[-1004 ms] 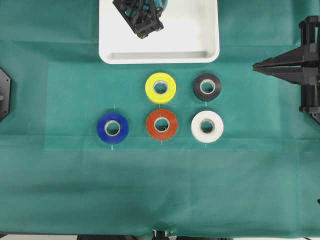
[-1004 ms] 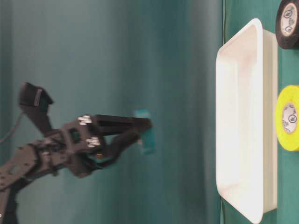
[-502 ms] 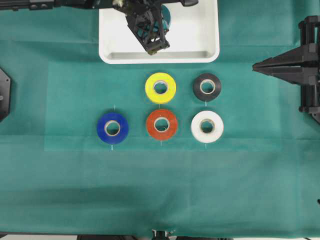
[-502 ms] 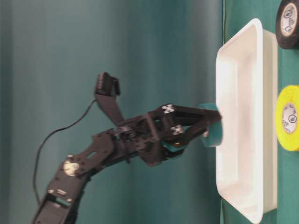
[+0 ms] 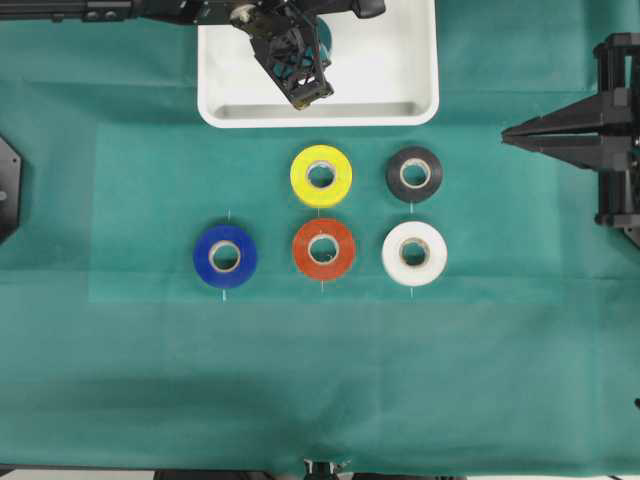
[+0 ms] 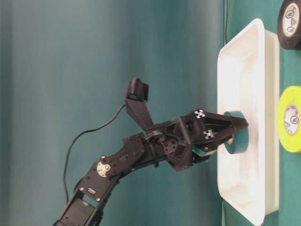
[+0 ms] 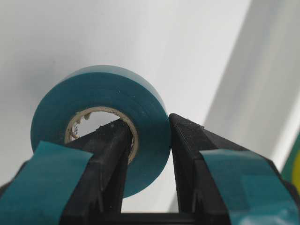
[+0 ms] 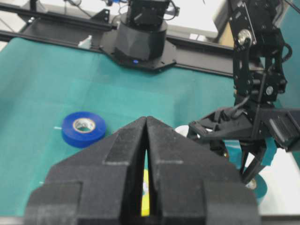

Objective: Place the tape from the fixed location into the white case.

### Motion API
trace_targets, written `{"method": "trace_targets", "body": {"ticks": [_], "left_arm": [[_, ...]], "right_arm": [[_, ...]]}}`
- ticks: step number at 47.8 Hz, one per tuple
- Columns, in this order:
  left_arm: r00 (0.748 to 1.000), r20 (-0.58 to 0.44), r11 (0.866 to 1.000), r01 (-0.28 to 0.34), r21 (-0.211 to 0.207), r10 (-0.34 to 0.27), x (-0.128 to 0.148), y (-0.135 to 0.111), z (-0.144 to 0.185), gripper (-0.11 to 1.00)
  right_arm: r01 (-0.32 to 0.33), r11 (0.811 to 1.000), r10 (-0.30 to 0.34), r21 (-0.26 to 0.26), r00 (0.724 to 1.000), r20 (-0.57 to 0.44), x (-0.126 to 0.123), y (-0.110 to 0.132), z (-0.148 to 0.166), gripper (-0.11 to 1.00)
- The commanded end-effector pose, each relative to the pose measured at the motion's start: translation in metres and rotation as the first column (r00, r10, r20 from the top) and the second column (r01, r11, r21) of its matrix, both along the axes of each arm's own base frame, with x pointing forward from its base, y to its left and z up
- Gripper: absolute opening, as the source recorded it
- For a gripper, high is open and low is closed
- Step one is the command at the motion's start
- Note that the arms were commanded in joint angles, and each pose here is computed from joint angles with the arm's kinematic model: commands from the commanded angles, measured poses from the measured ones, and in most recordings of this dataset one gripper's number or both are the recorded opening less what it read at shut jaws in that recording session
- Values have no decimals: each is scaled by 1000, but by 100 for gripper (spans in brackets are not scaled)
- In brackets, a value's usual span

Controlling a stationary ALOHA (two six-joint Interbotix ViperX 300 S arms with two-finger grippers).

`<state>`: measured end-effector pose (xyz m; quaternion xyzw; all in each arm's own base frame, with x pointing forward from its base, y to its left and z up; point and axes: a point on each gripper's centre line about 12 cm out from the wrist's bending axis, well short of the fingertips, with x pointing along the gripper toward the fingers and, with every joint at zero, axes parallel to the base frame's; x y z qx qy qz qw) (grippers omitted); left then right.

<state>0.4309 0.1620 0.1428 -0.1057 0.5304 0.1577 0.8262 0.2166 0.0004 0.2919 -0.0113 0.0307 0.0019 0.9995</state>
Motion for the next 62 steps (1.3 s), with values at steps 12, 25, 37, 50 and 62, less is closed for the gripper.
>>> {"method": "trace_targets", "body": {"ticks": [12,25,37,50,62], "left_arm": [[1000,26,1000,-18,9,18,2,10,3,22],[999,38,1000,-20,12,20,3,11,1,22],[999,39,1000,-14,10,14,5,7,1,24],[999,41,1000,1,13,-1,6,3,3,93],[999,46,1000,2,16,-3,6,3,7,88]], "right_arm": [[0,1000,0,0,1000,21,3,0,9,0],[0,1000,0,0,1000,21,3,0,9,0],[0,1000,0,0,1000,20,3,0,9,0],[0,1000,0,0,1000,21,3,0,9,0],[0,1000,0,2,1000,23,3,0,10,0]]}}
